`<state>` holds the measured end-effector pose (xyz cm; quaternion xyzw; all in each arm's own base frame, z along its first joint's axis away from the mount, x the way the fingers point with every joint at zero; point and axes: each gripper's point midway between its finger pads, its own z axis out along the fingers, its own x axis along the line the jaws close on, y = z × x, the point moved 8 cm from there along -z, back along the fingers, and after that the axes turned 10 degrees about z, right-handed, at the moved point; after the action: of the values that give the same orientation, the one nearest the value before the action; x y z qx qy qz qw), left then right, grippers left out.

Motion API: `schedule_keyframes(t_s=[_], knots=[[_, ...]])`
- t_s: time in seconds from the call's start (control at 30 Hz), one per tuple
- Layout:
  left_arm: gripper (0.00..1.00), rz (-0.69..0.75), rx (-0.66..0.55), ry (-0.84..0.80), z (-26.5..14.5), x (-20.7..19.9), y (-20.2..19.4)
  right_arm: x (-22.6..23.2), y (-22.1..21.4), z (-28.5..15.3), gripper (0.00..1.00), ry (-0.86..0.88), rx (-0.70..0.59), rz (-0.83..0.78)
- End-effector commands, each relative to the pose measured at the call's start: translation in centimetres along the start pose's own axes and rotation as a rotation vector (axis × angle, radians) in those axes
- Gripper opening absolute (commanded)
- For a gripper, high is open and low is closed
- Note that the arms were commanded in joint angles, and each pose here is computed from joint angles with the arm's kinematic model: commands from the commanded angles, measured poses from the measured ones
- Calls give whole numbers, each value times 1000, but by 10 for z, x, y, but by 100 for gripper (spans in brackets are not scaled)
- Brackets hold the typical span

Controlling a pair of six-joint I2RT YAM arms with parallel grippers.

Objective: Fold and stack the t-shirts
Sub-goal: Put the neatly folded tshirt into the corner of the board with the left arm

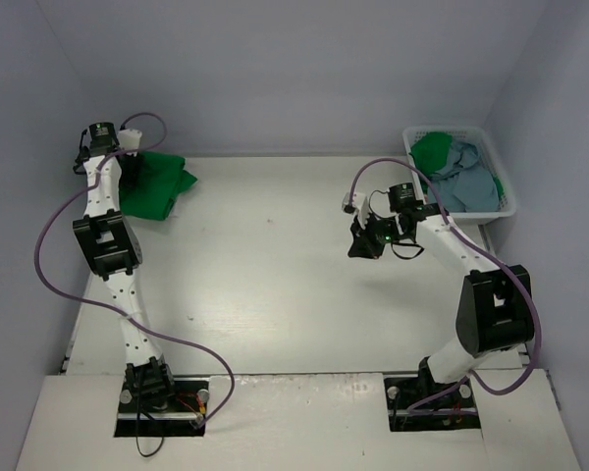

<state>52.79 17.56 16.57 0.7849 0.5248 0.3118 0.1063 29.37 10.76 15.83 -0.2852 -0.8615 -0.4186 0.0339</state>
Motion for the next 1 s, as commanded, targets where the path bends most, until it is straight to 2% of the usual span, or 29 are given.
schedule_keyframes(t_s=[0.0, 0.27, 0.57, 0.7, 0.77, 0.97], knots=[[52, -12, -140, 148, -60, 28, 37, 1, 9, -3, 0, 7, -40, -25], [52, -60, -182, 305, -96, 43, 48, 2, 7, -5, 0, 5, -45, -34], [52, -62, -274, 379, -132, 42, 71, 3, 7, -5, 0, 8, -46, -42], [52, -109, -316, 284, -147, 29, 71, 3, 6, -8, 0, -8, -45, -58], [52, -137, -370, 232, -167, 21, 73, 3, 7, -10, 0, -19, -49, -66], [52, -182, -480, -31, -210, -24, 62, 1, 14, -26, 4, -82, -82, -63]])
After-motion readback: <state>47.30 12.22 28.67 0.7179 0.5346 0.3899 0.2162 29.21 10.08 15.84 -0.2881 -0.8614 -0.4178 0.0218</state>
